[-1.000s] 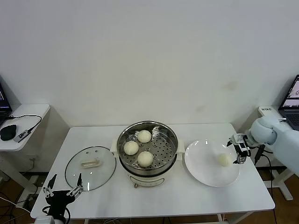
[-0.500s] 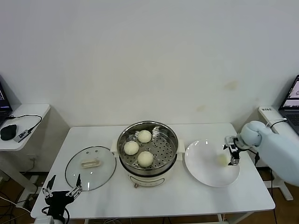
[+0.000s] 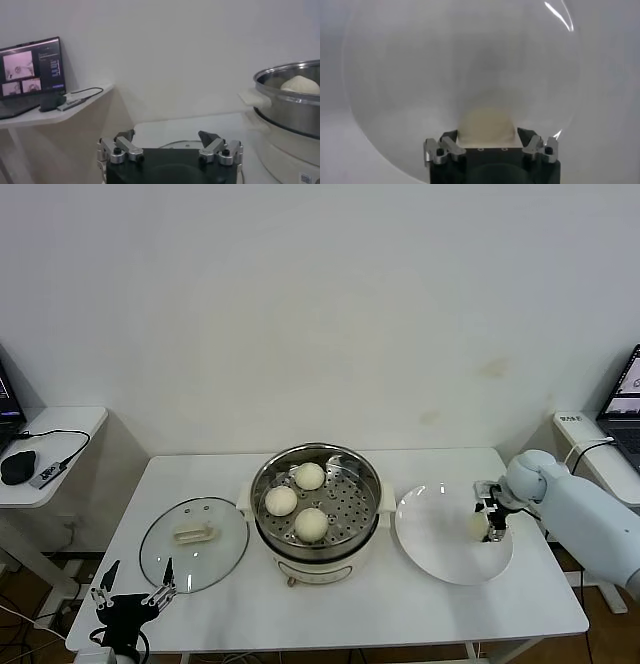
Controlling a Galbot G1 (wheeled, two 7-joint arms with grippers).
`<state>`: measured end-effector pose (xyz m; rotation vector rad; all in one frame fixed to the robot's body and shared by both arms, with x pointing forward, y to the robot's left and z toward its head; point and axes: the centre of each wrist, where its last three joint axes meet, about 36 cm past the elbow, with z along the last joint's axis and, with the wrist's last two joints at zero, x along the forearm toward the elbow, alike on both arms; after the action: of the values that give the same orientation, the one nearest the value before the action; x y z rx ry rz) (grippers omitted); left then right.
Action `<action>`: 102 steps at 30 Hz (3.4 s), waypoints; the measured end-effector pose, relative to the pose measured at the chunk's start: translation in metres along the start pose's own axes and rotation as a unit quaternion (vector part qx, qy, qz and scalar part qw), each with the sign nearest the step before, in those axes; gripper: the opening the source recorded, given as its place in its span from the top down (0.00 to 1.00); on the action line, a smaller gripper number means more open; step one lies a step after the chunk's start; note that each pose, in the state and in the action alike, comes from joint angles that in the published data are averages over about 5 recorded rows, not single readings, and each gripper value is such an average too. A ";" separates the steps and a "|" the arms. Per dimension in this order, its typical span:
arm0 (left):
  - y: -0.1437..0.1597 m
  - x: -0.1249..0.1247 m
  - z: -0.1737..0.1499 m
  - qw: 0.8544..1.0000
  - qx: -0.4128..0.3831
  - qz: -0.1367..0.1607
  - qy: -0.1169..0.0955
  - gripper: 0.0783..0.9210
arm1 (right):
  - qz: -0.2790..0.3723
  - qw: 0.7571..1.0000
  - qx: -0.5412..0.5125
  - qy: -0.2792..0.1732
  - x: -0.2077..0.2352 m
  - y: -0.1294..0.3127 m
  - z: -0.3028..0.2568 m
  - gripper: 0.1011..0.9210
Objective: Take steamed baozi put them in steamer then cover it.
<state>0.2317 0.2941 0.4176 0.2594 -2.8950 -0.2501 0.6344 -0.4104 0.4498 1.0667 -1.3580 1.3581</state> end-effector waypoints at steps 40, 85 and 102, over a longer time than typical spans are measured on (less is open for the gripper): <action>-0.004 -0.007 -0.007 1.000 -0.002 0.013 -0.014 0.12 | 0.076 0.990 0.059 -0.107 0.238 -0.052 -0.129 0.38; -0.006 -0.008 -0.014 1.000 0.015 0.002 -0.026 0.12 | 0.004 0.993 0.051 -0.108 0.138 -0.024 -0.324 0.32; -0.006 -0.012 -0.014 0.999 0.017 0.004 -0.028 0.12 | 0.044 0.987 0.057 -0.146 0.186 -0.030 -0.283 0.12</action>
<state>0.2480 0.2883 0.4271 0.2493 -2.9568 -0.2093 0.6315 -0.1234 0.6320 1.3370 -1.5696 1.3967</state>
